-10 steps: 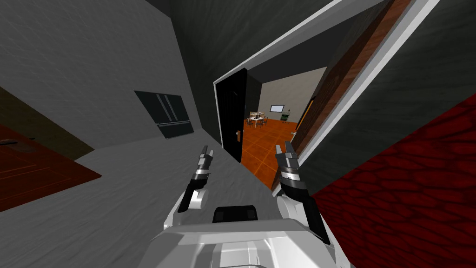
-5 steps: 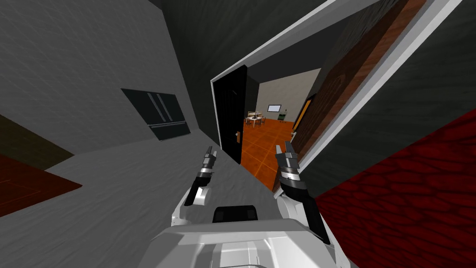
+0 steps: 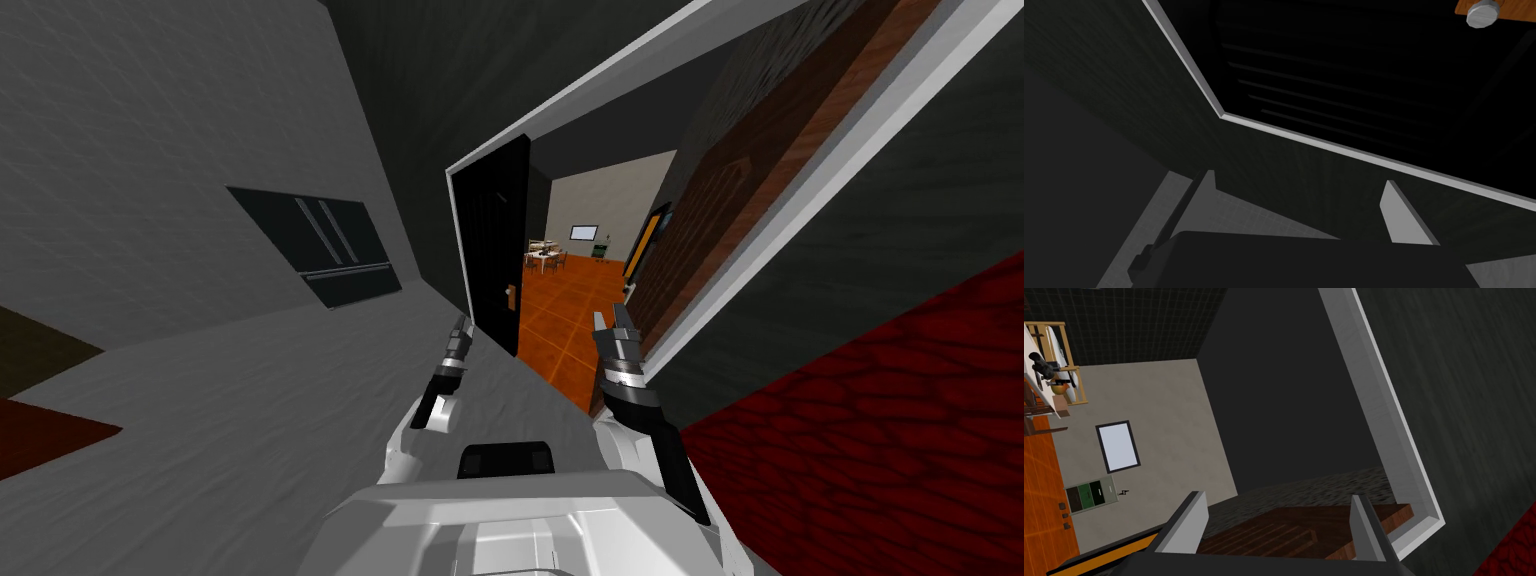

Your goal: Push the door open

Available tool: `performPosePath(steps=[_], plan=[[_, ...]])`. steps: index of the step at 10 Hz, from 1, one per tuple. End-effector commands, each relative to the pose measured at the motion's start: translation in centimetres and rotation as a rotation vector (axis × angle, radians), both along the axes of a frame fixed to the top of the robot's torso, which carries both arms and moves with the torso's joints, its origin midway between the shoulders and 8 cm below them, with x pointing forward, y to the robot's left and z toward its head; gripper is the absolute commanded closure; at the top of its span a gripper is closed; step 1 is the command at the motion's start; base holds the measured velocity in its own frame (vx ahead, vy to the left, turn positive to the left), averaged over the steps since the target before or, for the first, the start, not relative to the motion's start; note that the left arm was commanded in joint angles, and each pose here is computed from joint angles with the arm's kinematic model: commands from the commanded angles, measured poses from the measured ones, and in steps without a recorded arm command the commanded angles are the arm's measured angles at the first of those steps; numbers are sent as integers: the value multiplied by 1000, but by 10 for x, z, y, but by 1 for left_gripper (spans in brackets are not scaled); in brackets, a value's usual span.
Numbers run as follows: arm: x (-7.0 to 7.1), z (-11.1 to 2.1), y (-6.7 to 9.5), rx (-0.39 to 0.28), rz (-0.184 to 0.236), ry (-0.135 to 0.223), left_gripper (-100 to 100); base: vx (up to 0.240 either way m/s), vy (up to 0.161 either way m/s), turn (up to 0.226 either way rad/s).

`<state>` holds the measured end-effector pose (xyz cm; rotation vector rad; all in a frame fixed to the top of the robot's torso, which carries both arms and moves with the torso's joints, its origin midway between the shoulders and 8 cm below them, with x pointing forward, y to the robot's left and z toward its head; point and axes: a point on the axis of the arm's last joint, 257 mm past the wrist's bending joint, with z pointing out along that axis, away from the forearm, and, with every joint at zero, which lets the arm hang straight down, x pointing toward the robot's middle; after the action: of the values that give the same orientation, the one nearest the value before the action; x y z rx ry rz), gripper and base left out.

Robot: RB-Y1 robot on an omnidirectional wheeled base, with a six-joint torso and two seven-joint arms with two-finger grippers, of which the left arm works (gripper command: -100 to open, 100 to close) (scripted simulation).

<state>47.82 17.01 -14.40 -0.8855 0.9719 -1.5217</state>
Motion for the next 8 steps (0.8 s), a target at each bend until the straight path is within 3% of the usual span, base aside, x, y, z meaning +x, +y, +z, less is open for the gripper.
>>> performPosePath(steps=[1, 8], plan=[[5, -7, -7, 3, -14, 16, -100, 82, 67, -67], [31, -43, -40, 18, -78, 92, -100, 91, 69, -77]])
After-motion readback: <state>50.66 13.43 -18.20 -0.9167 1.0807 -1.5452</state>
